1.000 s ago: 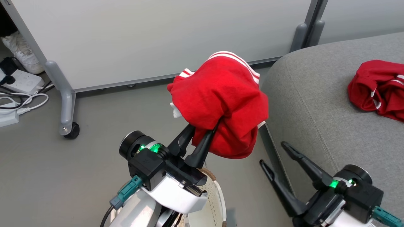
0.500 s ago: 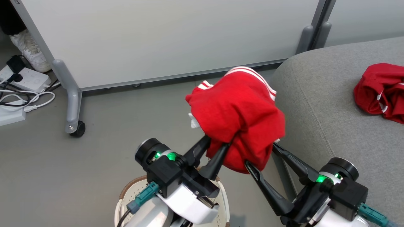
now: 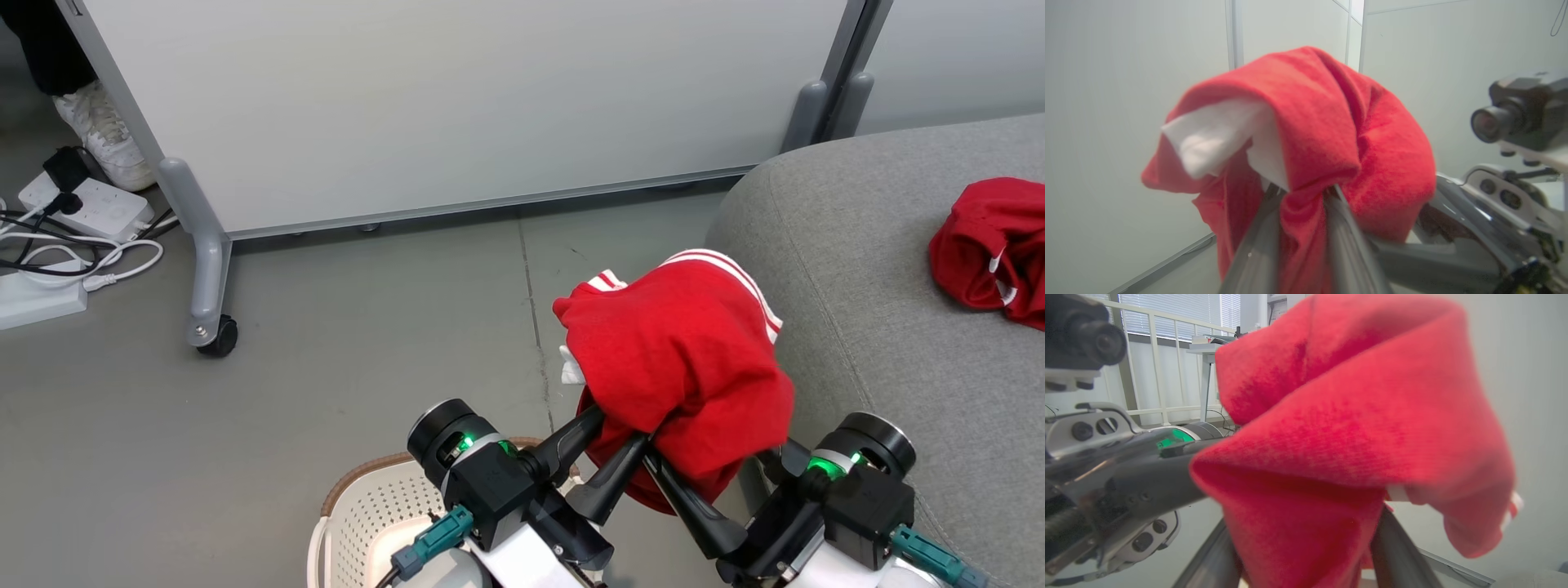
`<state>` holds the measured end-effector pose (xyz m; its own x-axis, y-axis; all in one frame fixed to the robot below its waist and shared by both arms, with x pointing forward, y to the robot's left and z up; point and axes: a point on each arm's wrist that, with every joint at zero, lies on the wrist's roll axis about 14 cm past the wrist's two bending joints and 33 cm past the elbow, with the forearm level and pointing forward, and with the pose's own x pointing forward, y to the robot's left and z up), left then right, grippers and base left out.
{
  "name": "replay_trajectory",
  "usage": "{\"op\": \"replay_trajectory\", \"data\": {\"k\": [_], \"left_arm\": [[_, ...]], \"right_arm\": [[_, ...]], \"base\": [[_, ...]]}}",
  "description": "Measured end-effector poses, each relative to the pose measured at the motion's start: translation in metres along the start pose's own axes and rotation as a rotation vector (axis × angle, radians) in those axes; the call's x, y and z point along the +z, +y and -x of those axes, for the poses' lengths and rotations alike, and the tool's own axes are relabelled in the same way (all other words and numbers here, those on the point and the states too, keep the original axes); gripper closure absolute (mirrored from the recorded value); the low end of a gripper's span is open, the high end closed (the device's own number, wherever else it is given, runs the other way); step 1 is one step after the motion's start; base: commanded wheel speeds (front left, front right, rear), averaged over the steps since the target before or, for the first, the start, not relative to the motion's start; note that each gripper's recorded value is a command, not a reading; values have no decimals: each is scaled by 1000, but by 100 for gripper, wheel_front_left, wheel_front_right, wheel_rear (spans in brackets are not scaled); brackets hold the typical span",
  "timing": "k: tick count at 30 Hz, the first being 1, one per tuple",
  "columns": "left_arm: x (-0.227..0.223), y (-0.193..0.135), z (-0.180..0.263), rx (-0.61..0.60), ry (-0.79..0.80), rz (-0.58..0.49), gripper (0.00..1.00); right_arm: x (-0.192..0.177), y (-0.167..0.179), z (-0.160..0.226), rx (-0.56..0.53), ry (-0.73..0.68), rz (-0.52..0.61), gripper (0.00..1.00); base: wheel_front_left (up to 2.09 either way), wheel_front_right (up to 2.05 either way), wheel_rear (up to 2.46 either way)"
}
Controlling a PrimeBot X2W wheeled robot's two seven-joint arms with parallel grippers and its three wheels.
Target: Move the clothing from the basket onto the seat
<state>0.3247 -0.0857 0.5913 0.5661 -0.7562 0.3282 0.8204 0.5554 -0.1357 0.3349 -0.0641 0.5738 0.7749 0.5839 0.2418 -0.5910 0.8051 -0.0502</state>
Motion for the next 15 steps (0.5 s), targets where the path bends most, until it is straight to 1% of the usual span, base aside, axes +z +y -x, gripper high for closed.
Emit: {"op": "replay_trajectory", "data": {"k": [1,11,12,13,14,15], "left_arm": [[-1,0,0,1,2,1,100],[-5,4,0,12,11,9,100],[-5,5,-1,14,10,8,87],[-4,5,-1,14,8,-3,69],[-3,5,-2,14,4,-13,44],[-1,6,-2,14,1,-16,9]], "right_arm": [[-1,0,0,-4,2,-10,100],[-4,-1,-1,-14,7,-39,100],[-3,-1,-1,-21,3,-44,100],[-2,-2,-1,-29,-2,-53,100],[0,-4,-1,-40,-10,-60,100],[3,-6,-2,-55,-23,-71,100]], "base": [[0,0,0],[0,0,0],[0,0,0],[0,0,0],[0,0,0],[0,0,0]]}}
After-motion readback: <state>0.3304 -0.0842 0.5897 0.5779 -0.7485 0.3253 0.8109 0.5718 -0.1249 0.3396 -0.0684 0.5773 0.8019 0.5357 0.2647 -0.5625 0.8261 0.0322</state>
